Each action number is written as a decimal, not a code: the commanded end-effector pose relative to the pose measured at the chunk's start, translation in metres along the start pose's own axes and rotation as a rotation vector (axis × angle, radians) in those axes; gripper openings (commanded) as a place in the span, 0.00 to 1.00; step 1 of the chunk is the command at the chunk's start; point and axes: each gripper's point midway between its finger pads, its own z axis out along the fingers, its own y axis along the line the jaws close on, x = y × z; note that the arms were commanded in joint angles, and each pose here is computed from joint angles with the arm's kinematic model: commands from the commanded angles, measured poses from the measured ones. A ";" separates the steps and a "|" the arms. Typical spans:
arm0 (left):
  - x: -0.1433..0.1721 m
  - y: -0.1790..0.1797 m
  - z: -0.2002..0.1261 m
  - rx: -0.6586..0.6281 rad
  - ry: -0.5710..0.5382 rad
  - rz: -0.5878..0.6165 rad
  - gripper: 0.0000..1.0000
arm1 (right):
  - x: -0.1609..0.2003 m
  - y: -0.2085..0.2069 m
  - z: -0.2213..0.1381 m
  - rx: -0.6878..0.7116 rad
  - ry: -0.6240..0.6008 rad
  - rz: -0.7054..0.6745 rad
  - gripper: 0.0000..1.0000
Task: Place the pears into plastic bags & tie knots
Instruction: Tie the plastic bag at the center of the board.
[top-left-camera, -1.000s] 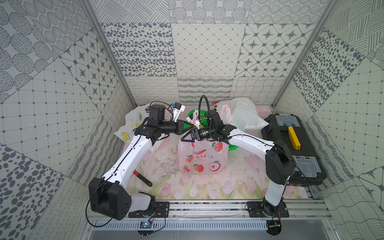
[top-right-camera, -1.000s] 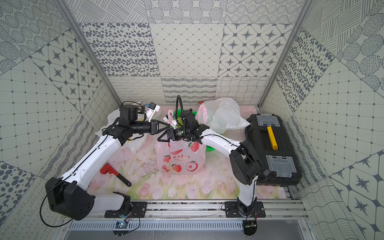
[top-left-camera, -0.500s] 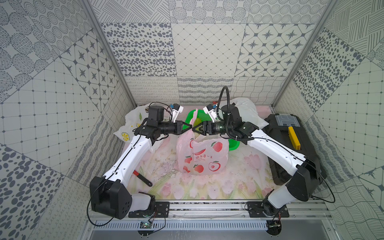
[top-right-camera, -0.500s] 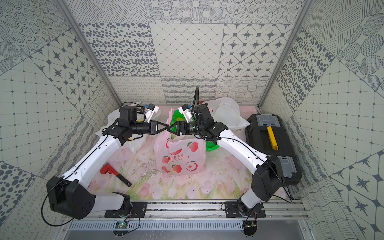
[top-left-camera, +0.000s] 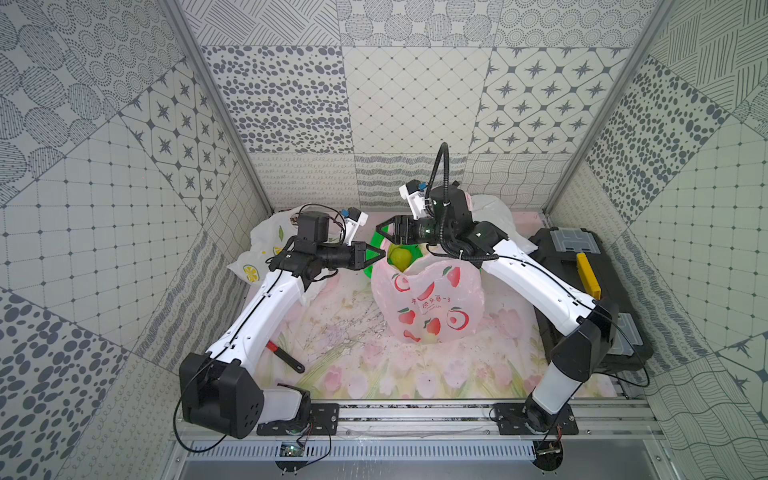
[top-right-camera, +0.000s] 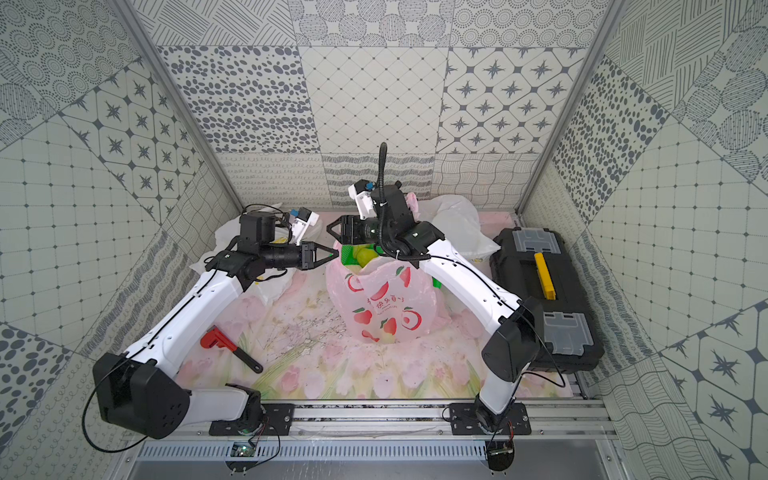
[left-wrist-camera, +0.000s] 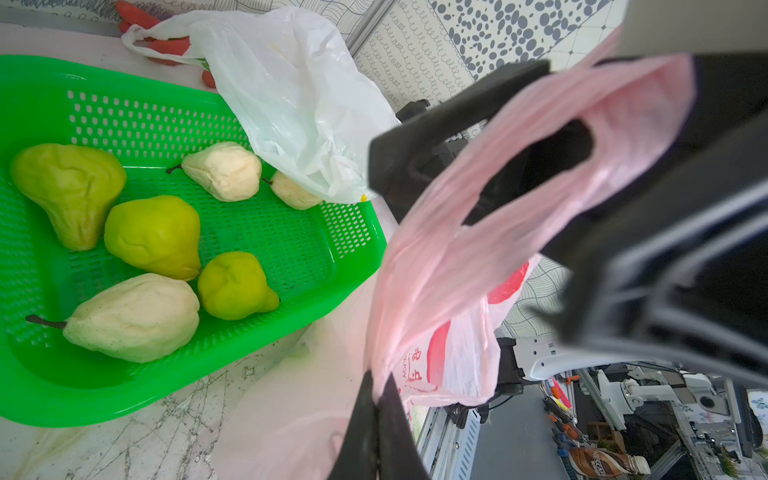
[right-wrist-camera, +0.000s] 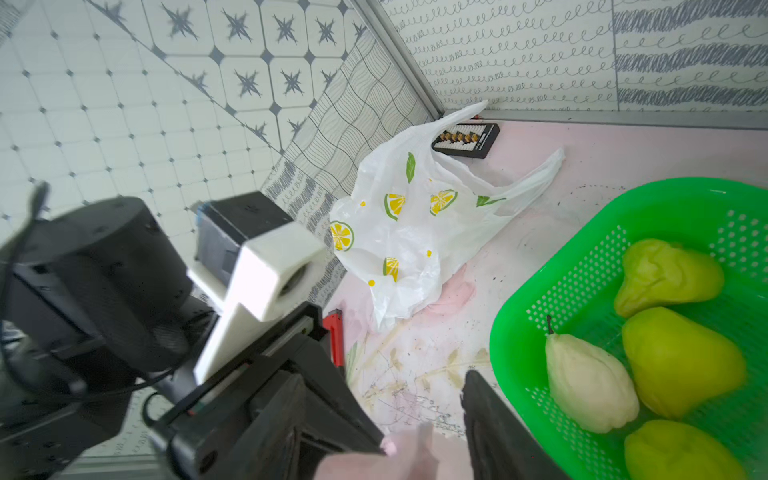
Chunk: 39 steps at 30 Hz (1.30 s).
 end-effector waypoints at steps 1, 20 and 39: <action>-0.006 -0.015 -0.003 0.043 -0.015 0.046 0.00 | -0.011 0.009 0.000 -0.017 -0.046 -0.024 0.42; -0.013 -0.020 0.026 0.038 0.026 0.180 0.41 | -0.014 0.028 -0.010 -0.133 -0.085 0.082 0.07; -0.014 0.062 0.016 -0.253 0.039 -0.105 0.00 | -0.014 0.029 -0.173 -0.033 -0.147 0.061 0.65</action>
